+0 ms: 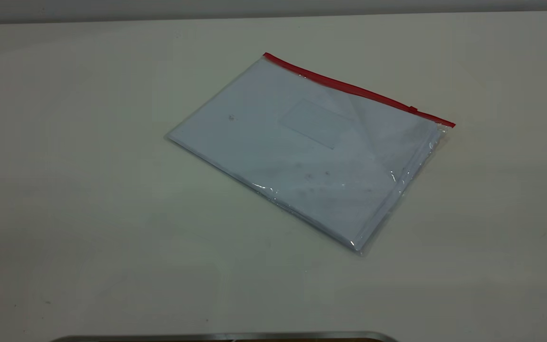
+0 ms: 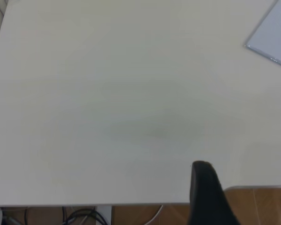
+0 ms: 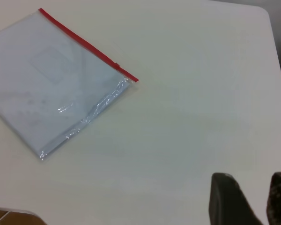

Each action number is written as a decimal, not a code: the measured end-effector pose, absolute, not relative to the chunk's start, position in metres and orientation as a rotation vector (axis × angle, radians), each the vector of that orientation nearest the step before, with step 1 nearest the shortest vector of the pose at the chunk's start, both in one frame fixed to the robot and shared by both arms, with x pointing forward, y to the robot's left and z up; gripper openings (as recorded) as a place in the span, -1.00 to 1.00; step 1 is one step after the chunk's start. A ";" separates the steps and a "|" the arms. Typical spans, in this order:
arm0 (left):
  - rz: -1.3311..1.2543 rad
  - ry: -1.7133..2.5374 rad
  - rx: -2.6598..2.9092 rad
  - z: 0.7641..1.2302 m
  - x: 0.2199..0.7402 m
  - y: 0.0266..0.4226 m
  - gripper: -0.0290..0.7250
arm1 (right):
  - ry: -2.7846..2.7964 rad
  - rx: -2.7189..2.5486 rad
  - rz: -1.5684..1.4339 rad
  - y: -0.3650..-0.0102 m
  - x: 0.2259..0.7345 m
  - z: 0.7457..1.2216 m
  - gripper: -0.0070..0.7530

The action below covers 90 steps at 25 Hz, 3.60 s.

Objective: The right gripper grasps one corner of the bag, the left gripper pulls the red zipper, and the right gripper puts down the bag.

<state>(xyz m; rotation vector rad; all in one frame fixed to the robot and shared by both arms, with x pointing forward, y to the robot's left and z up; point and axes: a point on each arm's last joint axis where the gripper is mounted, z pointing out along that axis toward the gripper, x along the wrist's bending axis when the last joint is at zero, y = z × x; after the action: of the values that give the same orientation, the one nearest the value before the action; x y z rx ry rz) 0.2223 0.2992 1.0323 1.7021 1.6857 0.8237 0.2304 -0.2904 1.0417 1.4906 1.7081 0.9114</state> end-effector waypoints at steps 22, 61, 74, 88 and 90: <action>0.748 1.790 1.695 1.088 0.412 0.307 0.36 | 1.830 1.800 0.798 -0.291 0.344 1.085 0.54; 0.127 1.587 2.375 0.973 0.603 0.206 0.36 | 2.254 2.044 0.962 -0.265 0.569 0.829 0.54; 0.126 1.581 2.379 0.973 0.603 0.206 0.36 | 2.304 2.078 1.006 -0.273 0.595 0.777 0.54; 0.122 1.582 2.380 0.973 0.603 0.206 0.36 | 2.297 2.063 1.100 -0.291 0.612 0.749 0.54; 0.122 1.582 2.380 0.973 0.603 0.206 0.36 | 2.302 2.060 1.138 -0.289 0.612 0.745 0.54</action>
<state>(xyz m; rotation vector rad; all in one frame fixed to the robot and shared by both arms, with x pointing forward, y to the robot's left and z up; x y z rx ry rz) 0.6030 0.2062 0.9731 2.3802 1.5821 0.1221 0.6123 -0.2894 0.7447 2.0604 2.3025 1.1376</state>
